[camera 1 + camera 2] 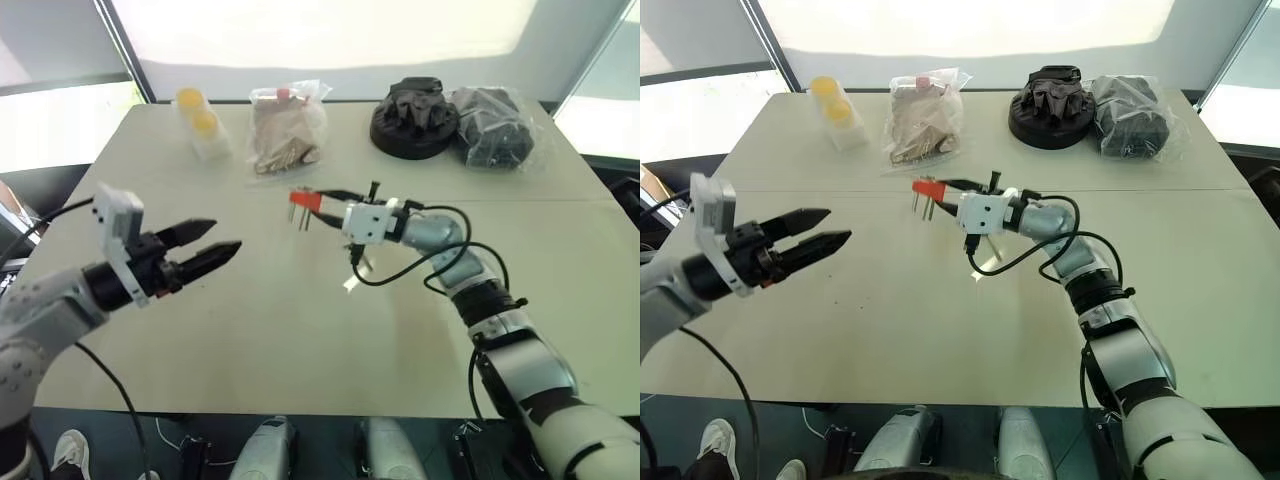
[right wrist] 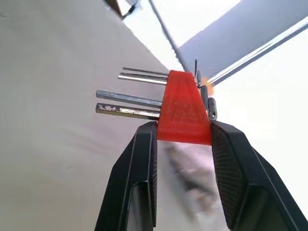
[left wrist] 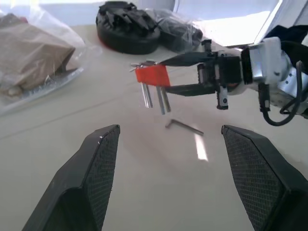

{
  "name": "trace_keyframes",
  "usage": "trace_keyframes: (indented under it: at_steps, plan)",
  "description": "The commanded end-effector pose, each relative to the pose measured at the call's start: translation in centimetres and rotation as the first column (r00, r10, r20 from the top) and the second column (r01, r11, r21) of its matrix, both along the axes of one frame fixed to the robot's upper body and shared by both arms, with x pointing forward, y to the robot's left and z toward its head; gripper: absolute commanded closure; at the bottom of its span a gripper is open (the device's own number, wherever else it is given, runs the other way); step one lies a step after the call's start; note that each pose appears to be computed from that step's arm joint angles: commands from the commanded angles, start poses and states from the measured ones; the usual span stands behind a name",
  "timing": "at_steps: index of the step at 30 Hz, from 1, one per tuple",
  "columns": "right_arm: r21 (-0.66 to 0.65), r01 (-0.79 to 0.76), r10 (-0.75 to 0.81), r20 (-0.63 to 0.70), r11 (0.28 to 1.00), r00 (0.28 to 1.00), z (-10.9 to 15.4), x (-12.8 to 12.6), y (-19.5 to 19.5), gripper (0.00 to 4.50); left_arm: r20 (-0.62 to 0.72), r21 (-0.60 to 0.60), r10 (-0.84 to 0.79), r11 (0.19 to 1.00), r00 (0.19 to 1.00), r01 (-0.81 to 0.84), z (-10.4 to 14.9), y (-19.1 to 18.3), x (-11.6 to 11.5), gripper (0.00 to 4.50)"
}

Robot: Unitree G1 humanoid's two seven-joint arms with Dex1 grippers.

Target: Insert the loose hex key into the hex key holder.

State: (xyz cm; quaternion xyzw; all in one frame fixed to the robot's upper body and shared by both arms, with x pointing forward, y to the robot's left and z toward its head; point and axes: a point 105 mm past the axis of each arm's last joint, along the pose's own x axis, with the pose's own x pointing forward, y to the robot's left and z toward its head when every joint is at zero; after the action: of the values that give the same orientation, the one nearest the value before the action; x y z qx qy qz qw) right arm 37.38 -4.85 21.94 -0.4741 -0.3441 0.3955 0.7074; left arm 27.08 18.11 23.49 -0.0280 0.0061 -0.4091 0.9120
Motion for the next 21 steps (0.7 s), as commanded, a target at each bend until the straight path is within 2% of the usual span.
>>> trace_keyframes:
  at_steps: [1, 8, 12, 21]
  plan:
    - [0.04, -0.024, 0.012, 0.269, 0.999, 0.963, 3.9, -1.3, 0.2, 3.5, 0.047, -0.008, -0.055, 0.998, 0.997, 0.055, 1.9, -0.5, 0.6, 0.98]
    - [-0.057, -0.129, 0.141, 0.471, 0.99, 0.871, 5.0, -3.7, 1.5, 3.5, 0.076, -0.031, -0.165, 0.985, 0.983, 0.167, 4.5, -1.6, 1.5, 0.98]
    - [-0.109, -0.17, 0.202, 0.496, 0.979, 0.845, 4.9, -4.4, 2.0, 3.5, 0.073, -0.037, -0.225, 0.973, 0.972, 0.228, 5.3, -2.4, 1.4, 0.98]
    - [-0.171, -0.234, 0.289, 0.528, 0.957, 0.798, 5.7, -5.7, 3.0, 3.5, 0.049, -0.023, -0.306, 0.951, 0.951, 0.308, 4.7, -3.8, 1.2, 0.98]
